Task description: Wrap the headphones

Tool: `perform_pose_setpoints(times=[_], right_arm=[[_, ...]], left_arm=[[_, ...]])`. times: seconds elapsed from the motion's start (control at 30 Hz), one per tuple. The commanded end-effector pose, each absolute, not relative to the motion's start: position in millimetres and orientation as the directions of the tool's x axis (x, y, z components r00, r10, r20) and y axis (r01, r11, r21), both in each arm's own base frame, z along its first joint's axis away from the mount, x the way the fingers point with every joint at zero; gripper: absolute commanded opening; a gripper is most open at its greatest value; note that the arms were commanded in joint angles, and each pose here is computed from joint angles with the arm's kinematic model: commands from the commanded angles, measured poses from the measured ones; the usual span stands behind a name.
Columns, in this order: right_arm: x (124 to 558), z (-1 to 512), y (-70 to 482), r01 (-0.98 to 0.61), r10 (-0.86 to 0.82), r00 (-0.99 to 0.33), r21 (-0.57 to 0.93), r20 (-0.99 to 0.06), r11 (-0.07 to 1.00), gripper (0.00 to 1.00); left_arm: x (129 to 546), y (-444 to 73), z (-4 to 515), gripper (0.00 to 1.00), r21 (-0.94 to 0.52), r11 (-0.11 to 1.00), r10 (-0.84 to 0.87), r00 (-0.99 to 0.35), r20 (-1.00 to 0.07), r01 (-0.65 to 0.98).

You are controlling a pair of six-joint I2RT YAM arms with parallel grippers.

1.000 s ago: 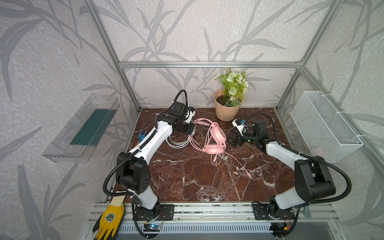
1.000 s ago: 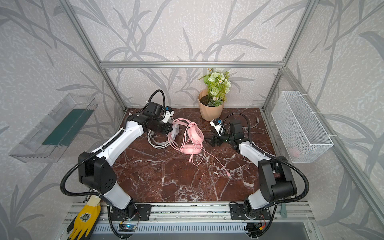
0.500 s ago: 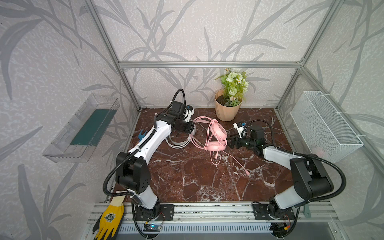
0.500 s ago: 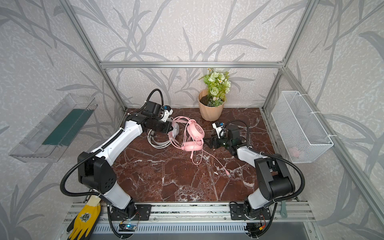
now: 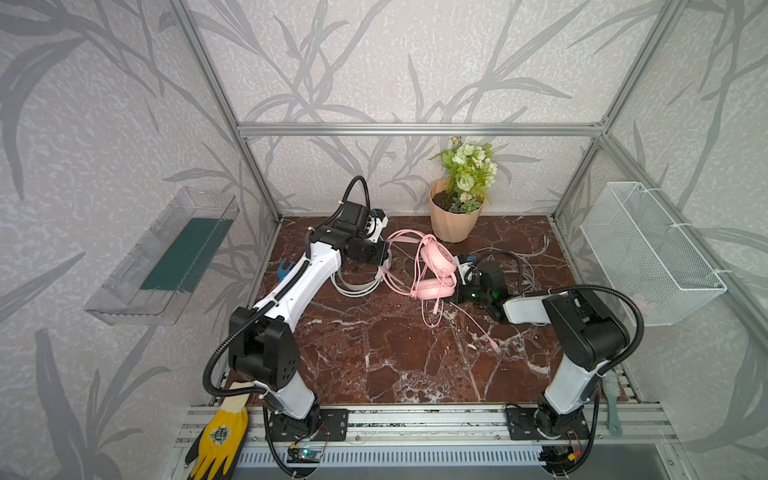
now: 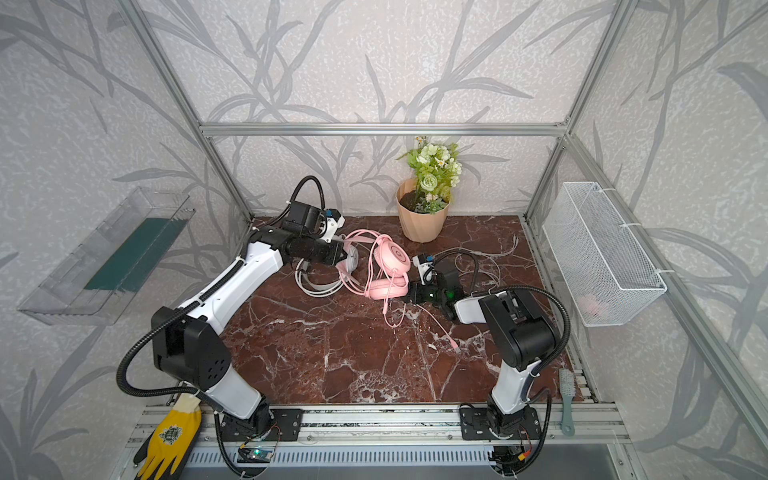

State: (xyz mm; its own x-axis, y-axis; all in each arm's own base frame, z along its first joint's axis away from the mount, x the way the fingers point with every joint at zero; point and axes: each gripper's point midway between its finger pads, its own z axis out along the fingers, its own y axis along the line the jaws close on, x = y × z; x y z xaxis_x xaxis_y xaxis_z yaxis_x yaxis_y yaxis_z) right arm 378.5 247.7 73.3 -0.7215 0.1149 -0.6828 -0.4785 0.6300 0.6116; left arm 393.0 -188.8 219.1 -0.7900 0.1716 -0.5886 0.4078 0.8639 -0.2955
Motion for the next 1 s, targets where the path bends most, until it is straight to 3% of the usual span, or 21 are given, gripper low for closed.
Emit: perform_pose_setpoints(times=[0.0,0.2,0.27,0.4,0.57,0.87,0.97], right_arm=[[395.1,89.7,250.3,-0.473,0.214,-0.679,0.641,-0.702,0.604,0.6],[388.9,92.9,265.2,-0.513,0.213,-0.682,0.665,-0.699,0.542,0.33],[387.5,95.6,268.4,-0.523,0.212,-0.679,0.667,-0.702,0.531,0.32],[387.4,97.2,276.7,-0.532,0.201,-0.686,0.671,-0.699,0.517,0.45],[390.3,87.6,290.0,-0.519,0.165,-0.723,0.685,-0.671,0.511,0.42],[392.3,101.9,287.5,-0.546,0.219,-0.673,0.674,-0.706,0.498,0.06],[390.7,111.1,284.5,-0.568,0.218,-0.643,0.648,-0.734,0.508,0.0]], left_arm=[[390.2,-194.3,250.3,0.0,-0.357,0.828,0.111,-0.752,-0.65,0.432],[392.4,-189.7,253.9,0.0,-0.381,0.823,0.082,-0.75,-0.656,0.422],[393.3,-188.5,254.1,0.0,-0.391,0.819,0.073,-0.752,-0.656,0.42],[392.7,-188.4,252.7,0.0,-0.401,0.813,0.071,-0.756,-0.651,0.422],[393.3,-186.4,254.3,0.0,-0.402,0.814,0.065,-0.754,-0.654,0.42],[396.8,-176.7,265.6,0.0,-0.434,0.809,0.006,-0.745,-0.667,0.395],[400.2,-172.3,268.9,0.0,-0.446,0.812,-0.025,-0.742,-0.67,0.376]])
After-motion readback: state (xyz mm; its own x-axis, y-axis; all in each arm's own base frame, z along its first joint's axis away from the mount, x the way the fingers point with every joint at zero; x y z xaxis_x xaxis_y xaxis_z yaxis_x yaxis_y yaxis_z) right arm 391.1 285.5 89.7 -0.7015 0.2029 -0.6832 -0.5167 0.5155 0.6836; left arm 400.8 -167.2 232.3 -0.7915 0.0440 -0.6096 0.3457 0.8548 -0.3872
